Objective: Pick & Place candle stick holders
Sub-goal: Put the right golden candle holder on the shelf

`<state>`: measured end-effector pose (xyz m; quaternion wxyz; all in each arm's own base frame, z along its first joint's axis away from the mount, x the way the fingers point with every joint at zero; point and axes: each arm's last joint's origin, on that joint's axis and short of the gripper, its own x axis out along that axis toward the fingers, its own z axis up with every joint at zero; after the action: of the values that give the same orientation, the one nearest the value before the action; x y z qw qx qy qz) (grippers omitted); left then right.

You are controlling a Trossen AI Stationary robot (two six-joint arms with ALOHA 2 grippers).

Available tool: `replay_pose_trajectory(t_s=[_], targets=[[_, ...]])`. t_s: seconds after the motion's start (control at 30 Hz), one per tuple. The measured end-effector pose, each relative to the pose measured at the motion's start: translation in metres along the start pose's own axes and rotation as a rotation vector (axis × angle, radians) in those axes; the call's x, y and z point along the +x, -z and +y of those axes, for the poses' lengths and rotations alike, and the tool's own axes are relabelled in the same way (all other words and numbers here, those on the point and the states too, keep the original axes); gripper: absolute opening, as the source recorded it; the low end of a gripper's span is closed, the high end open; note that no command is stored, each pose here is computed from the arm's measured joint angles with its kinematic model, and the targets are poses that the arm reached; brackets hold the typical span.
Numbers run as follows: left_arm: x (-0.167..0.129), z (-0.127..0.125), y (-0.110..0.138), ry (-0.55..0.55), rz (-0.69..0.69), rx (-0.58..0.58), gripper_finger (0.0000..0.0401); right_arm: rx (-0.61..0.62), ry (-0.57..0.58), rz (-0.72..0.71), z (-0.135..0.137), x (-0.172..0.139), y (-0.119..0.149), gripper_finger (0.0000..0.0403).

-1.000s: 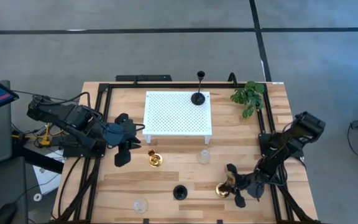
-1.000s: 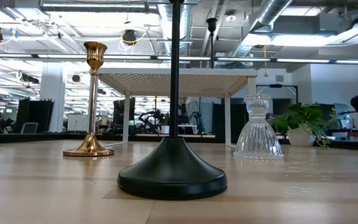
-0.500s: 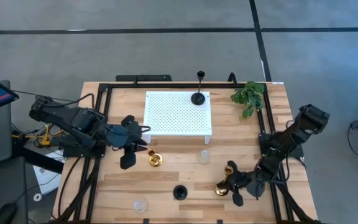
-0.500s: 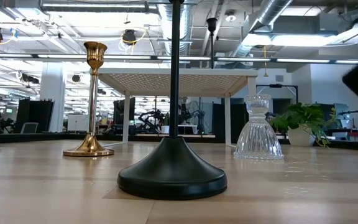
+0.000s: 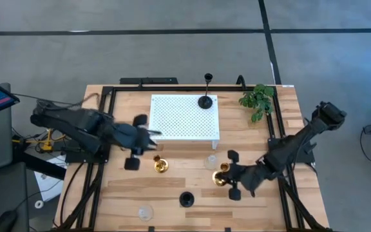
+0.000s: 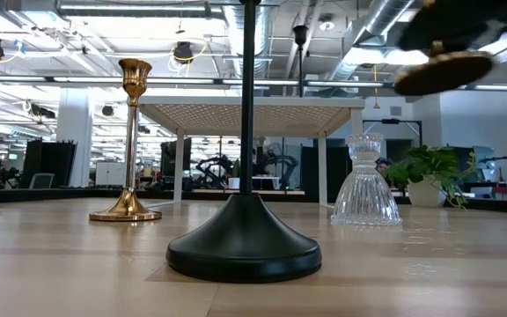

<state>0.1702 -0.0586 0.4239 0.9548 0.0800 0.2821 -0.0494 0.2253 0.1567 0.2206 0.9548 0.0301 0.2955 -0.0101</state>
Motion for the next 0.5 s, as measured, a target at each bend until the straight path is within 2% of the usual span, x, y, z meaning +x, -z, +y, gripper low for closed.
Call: replay_pose_trajectory(t_s=[0.23, 0.4, 0.5], targets=[[-0.049, 0.018, 0.011, -0.025, -0.136, -0.062, 0.0031, 0.014, 0.002, -0.055, -0.028, 0.017, -0.022, 0.0001], [-0.051, 0.019, 0.012, -0.025, -0.142, -0.053, 0.0016, 0.017, 0.001, -0.151, -0.04, 0.023, -0.037, 0.0001], [-0.046, 0.017, 0.012, -0.035, -0.109, 0.049, 0.0013, 0.014, 0.014, -0.223, -0.047, 0.024, -0.047, 0.0]])
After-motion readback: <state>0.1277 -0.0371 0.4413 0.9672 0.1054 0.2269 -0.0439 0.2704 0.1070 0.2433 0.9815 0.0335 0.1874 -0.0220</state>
